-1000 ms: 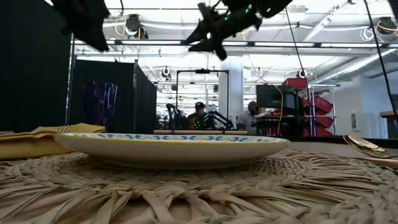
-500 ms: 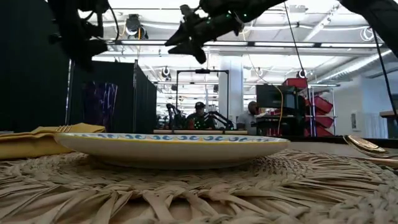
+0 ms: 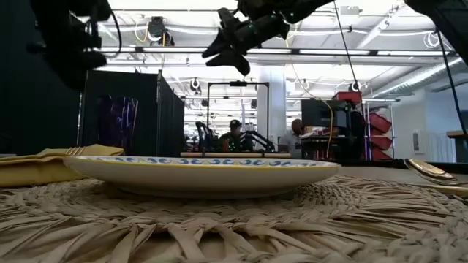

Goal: Set table place
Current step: Put the violet cup to the top right of the brown placemat

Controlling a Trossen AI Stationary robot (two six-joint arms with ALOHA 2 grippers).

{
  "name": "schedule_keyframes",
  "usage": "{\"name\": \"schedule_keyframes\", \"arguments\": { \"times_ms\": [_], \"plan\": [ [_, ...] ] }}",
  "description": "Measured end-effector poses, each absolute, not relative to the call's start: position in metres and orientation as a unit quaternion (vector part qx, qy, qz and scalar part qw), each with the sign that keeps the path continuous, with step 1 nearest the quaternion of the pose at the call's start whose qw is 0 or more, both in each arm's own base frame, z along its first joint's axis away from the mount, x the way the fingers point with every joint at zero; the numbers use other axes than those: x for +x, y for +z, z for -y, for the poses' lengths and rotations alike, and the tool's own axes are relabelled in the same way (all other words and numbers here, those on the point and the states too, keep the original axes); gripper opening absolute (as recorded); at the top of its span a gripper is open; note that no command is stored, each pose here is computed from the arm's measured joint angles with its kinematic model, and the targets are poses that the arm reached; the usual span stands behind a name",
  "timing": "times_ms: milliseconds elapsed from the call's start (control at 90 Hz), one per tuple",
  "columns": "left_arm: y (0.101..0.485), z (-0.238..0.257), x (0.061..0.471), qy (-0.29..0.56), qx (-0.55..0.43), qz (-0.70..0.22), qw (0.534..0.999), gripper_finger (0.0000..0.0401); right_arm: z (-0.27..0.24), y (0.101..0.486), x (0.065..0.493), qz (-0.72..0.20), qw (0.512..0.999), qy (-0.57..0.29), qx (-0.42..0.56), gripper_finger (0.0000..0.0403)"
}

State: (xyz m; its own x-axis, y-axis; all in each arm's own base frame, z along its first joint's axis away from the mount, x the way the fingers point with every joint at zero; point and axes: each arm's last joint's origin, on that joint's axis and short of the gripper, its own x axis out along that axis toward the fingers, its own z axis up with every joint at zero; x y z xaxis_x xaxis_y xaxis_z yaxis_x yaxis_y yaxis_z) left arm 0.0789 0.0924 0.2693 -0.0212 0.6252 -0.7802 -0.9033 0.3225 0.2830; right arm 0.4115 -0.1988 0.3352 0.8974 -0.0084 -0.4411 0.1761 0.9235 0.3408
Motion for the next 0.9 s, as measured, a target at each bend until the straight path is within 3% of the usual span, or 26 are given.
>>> {"name": "schedule_keyframes", "arguments": {
  "times_ms": [511,900],
  "plan": [
    [0.251,-0.112,0.099,0.518,-0.146,-0.493,0.684,0.0121,0.184,0.335,0.418,-0.224,0.953,-0.034,0.201,0.0123],
    [0.246,-0.118,0.111,0.475,-0.148,-0.498,0.710,0.0121,0.183,0.335,0.418,-0.224,0.952,-0.035,0.207,0.0123]
  ]
}}
